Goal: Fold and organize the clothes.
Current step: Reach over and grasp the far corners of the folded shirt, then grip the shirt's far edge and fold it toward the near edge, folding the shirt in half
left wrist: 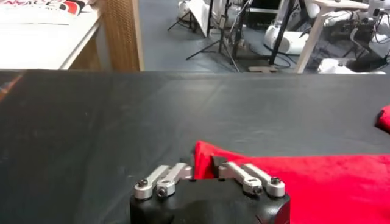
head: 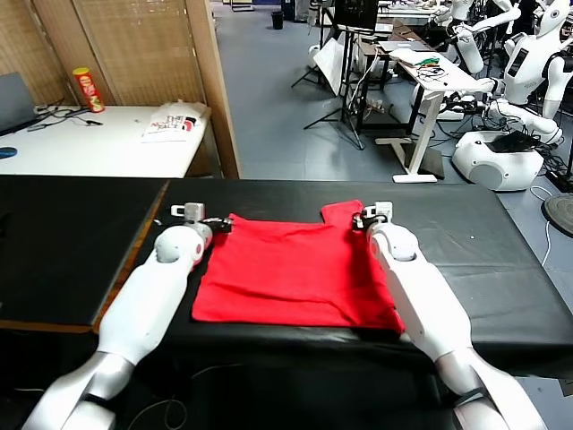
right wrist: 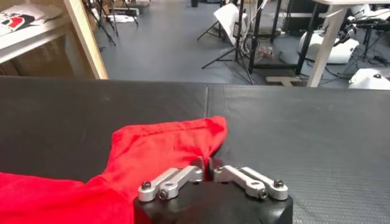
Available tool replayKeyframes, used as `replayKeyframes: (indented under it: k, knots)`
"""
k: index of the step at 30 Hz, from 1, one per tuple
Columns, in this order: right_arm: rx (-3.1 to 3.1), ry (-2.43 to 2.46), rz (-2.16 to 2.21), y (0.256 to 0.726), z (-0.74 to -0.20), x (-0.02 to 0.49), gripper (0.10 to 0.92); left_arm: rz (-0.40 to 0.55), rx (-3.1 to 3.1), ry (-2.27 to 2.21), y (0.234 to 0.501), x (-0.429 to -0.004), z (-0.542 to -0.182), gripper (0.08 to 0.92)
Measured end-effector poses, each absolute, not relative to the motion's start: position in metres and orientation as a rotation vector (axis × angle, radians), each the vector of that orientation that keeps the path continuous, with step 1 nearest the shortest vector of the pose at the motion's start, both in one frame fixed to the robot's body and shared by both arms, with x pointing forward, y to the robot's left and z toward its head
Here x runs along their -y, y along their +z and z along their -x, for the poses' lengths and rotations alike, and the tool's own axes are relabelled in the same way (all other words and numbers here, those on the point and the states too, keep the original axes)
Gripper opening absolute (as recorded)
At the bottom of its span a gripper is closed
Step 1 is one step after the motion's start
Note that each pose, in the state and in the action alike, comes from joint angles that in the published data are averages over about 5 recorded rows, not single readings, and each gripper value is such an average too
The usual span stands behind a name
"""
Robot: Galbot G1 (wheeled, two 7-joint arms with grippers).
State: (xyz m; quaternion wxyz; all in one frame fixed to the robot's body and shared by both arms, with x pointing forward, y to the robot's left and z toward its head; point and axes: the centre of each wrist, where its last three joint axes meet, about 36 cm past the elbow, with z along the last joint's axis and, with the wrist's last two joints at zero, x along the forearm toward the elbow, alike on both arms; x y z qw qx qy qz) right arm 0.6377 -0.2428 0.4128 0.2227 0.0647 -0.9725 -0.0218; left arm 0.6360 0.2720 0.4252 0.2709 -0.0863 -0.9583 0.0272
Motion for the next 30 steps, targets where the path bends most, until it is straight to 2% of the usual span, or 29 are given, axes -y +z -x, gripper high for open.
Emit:
replayKeyframes:
  k: [6, 13, 22, 30]
  knots:
    - [2.767, -0.109, -0.236, 0.419, -0.617, 0.255, 0.123, 0.211, 2.614, 0.075, 0.434, -0.28, -0.627, 0.127]
    - [2.809, -0.113, -0.281, 0.44, -0.576, 0.28, 0.123, 0.238, 2.643, 0.105, 0.451, -0.286, -0.601, 0.127]
    - [2.788, -0.022, -0.357, 0.451, -0.522, 0.297, 0.123, 0.301, 2.694, 0.048, 0.468, -0.294, -0.543, 0.127]
    - [2.707, 0.079, -0.339, 0.457, -0.49, 0.295, 0.123, 0.311, 2.682, -0.039, 0.464, -0.308, -0.49, 0.127]
